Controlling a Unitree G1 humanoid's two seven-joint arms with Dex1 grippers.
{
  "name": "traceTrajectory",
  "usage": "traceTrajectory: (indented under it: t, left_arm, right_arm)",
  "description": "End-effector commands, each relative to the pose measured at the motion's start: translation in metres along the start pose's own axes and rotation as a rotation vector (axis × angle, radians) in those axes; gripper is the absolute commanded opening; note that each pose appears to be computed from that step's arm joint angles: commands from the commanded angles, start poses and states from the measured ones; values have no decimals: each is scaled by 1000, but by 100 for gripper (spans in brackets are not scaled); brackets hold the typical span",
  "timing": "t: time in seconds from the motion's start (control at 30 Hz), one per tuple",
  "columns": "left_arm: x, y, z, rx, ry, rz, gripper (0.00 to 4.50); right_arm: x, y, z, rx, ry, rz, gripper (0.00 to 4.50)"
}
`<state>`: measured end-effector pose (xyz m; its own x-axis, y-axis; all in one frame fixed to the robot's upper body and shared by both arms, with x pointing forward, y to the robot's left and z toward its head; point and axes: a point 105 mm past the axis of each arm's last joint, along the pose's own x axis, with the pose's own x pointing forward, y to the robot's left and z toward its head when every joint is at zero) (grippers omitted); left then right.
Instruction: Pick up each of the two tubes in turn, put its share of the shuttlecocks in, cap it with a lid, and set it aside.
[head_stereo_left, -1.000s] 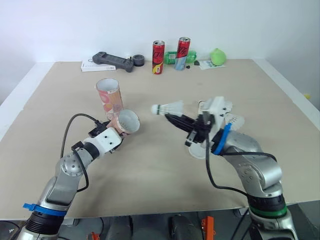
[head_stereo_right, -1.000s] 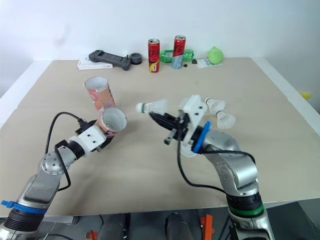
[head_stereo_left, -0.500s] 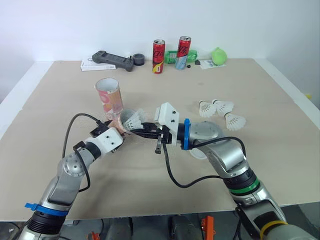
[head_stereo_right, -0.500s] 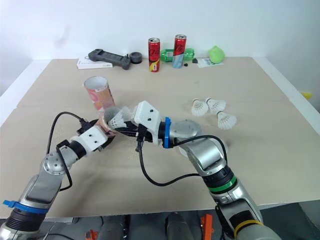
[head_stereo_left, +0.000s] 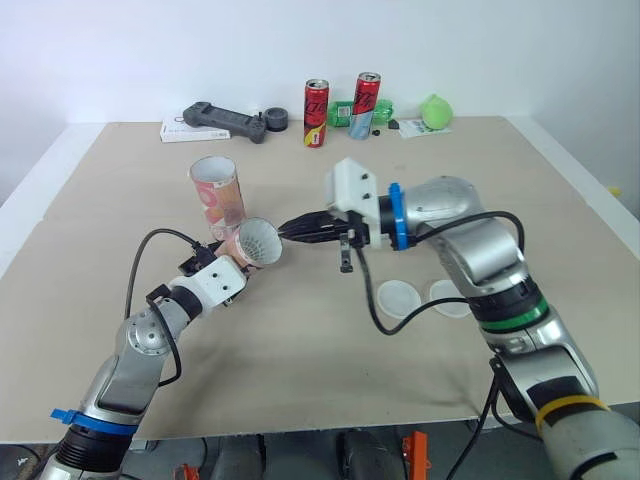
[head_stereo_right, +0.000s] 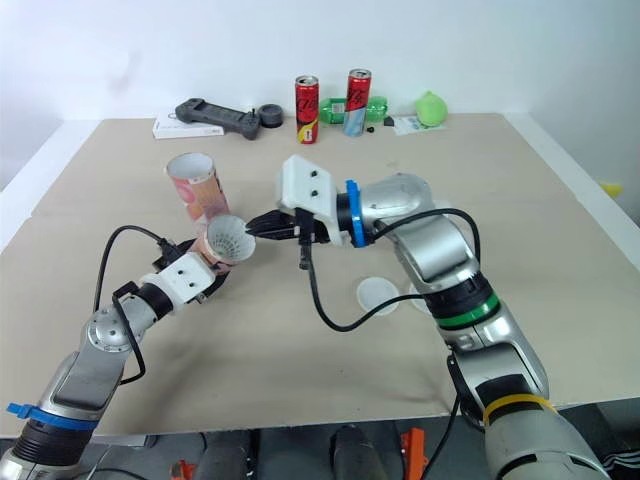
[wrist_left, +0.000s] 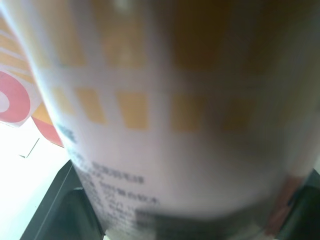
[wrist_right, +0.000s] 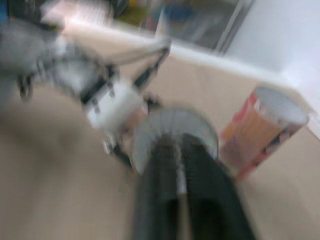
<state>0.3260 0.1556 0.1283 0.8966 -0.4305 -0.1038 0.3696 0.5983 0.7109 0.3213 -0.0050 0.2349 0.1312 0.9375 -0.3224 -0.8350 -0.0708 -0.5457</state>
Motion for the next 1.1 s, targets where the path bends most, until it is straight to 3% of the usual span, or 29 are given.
traceTrajectory:
  t: [0.03,0.27,0.4,0.77,1.1]
  left_arm:
    - [4,-13,-6,-17,16,-48,331]
    - [2,-14,-4,-17,11,-43,331]
    - [0,-15,-3,-20,12,-38,331]
    - [-4,-17,-2,-25,20,-35,331]
    - [-3,-18,-1,-24,15,-41,331]
  right_arm:
    - [23,-2,6,-164,63,86,7]
    - [65,-1,-16,-460,281,220,7]
    - [81,1,-22,-559,333,264,7]
    - [100,9,-25,-619,311,309,7]
    - [62,-5,14,-561,156,211,7]
